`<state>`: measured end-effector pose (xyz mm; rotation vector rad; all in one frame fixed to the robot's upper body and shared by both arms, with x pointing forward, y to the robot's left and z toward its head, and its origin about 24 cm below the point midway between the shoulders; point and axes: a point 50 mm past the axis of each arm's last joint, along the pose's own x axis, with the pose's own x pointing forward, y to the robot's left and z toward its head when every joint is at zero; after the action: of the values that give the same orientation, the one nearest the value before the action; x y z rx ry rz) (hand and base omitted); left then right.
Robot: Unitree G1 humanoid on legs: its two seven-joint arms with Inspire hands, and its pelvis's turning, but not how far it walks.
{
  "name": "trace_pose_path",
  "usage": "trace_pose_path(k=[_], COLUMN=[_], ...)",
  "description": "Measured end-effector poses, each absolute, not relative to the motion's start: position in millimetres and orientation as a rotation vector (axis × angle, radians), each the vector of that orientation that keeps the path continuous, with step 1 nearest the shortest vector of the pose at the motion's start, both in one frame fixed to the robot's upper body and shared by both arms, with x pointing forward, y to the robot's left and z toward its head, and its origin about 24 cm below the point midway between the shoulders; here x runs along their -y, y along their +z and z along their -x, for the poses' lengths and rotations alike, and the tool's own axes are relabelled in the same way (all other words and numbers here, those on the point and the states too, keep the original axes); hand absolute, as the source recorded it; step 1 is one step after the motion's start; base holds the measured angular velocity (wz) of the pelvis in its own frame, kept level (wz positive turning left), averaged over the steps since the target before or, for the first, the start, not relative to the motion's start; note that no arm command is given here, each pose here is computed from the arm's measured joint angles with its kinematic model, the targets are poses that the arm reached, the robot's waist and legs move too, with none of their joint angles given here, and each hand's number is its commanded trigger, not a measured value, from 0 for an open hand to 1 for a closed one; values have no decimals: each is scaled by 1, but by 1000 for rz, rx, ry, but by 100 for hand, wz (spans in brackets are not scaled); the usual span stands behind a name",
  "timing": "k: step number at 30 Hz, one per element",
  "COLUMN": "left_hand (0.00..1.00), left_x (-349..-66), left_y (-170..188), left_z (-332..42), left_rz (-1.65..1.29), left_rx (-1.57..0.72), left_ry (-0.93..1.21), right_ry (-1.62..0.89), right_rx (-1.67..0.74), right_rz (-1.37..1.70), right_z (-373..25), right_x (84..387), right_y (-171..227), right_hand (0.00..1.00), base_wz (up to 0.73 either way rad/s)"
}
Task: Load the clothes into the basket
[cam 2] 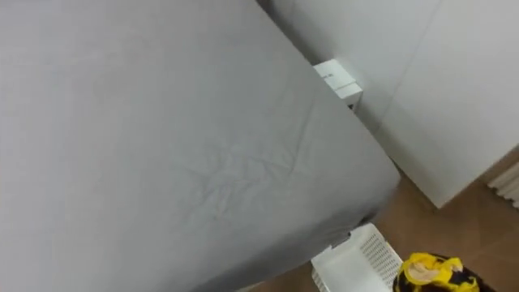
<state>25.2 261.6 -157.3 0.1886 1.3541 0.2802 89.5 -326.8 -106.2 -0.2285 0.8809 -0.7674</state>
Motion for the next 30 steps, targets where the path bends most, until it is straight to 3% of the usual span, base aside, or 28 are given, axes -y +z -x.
trace_pose_path(k=[22,23,24,25,30], left_hand=[0,0,0,0,0], left_x=[-243,-243,-242,-241,-240], left_y=[-162,-162,-162,-162,-162], left_z=[-50,-50,-52,-54,-60], left_rz=[-183,-185,-186,-187,-197], left_rx=[-1299,-1298,-1296,-1297,-1285], left_ry=[199,195,188,183,167], right_ry=[-826,-825,-823,-823,-846], right_rx=[-749,-748,-747,-749,-760], right_rz=[283,284,285,285,270], right_z=[-148,-149,-149,-149,-149], right_x=[353,353,353,353,357], right_y=[-80,-80,-80,-80,-80], right_hand=[100,81,17,0,0], base_wz=[-7,0,0,0,6])
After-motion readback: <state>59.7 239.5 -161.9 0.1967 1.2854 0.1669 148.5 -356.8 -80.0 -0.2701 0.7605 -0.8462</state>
